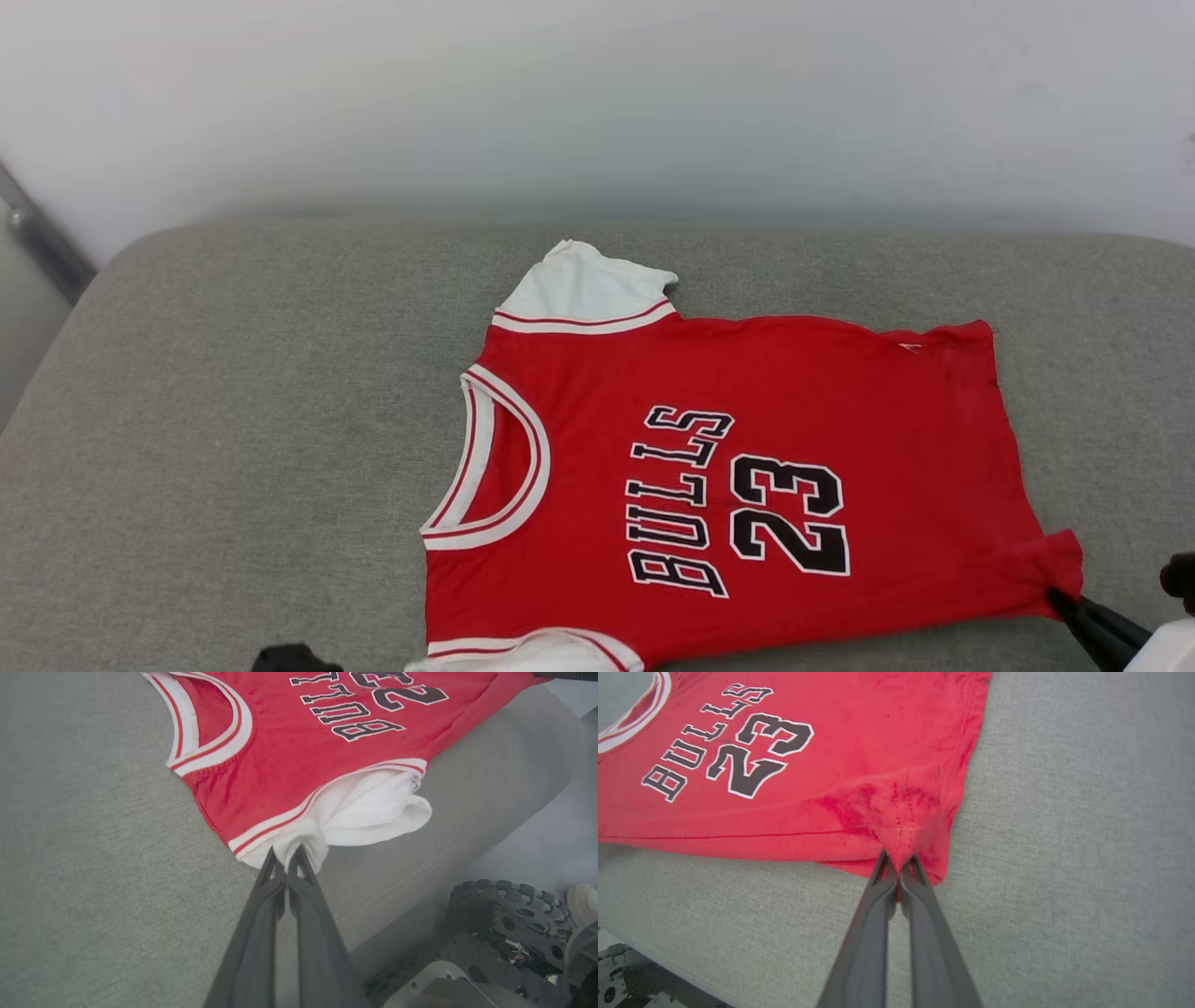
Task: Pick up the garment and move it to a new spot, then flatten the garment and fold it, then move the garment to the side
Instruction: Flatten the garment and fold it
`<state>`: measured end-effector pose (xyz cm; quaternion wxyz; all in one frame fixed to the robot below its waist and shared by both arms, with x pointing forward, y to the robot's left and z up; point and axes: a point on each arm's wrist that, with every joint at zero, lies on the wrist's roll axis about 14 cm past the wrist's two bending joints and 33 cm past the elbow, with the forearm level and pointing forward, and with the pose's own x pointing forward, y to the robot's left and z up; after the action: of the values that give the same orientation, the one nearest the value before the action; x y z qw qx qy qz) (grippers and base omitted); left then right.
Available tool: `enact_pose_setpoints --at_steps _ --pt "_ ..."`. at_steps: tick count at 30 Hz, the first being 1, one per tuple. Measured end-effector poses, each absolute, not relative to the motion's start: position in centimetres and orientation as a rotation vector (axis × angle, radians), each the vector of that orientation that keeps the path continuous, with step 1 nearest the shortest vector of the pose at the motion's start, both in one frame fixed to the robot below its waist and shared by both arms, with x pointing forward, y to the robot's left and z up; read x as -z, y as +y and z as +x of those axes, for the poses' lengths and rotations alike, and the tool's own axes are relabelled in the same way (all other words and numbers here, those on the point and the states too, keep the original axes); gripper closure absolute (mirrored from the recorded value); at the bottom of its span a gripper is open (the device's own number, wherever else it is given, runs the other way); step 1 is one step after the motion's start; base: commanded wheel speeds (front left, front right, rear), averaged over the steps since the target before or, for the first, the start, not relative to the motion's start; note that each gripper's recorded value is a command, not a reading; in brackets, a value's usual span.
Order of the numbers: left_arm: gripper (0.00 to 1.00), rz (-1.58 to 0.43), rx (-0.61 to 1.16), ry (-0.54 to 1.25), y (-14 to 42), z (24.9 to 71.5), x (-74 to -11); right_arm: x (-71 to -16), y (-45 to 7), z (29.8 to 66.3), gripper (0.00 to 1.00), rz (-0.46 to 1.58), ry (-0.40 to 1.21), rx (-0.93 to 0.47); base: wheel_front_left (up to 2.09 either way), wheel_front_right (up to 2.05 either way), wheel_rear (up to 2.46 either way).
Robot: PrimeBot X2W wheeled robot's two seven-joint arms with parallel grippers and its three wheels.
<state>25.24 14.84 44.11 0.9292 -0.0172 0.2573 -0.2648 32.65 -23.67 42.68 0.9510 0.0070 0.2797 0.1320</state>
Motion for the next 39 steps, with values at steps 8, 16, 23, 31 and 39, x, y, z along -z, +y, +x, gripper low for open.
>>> enact_pose_setpoints --at_steps 8,16,23,31,39 --pt "1.00 0.017 0.537 0.370 15.1 31.5 -47.7 -43.6 -23.2 34.1 1.00 0.049 0.552 -0.258 0.00 0.00 0.00" --pt "1.00 0.073 0.556 0.342 15.2 36.9 -48.3 -42.8 -23.1 35.9 1.00 0.036 0.584 -0.250 0.00 0.00 0.00" --pt "1.00 0.130 0.584 0.394 15.1 40.3 -46.4 -41.1 -22.9 37.3 1.00 0.017 0.644 -0.246 0.00 0.00 0.00" --pt "1.00 0.161 0.604 0.430 14.2 42.9 -44.2 -38.7 -23.4 37.9 1.00 -0.009 0.736 -0.223 0.00 0.00 0.00" --pt "0.00 0.141 0.575 0.447 14.2 43.9 -42.6 -38.5 -23.1 38.9 0.00 0.009 0.732 -0.214 0.00 0.00 0.00"
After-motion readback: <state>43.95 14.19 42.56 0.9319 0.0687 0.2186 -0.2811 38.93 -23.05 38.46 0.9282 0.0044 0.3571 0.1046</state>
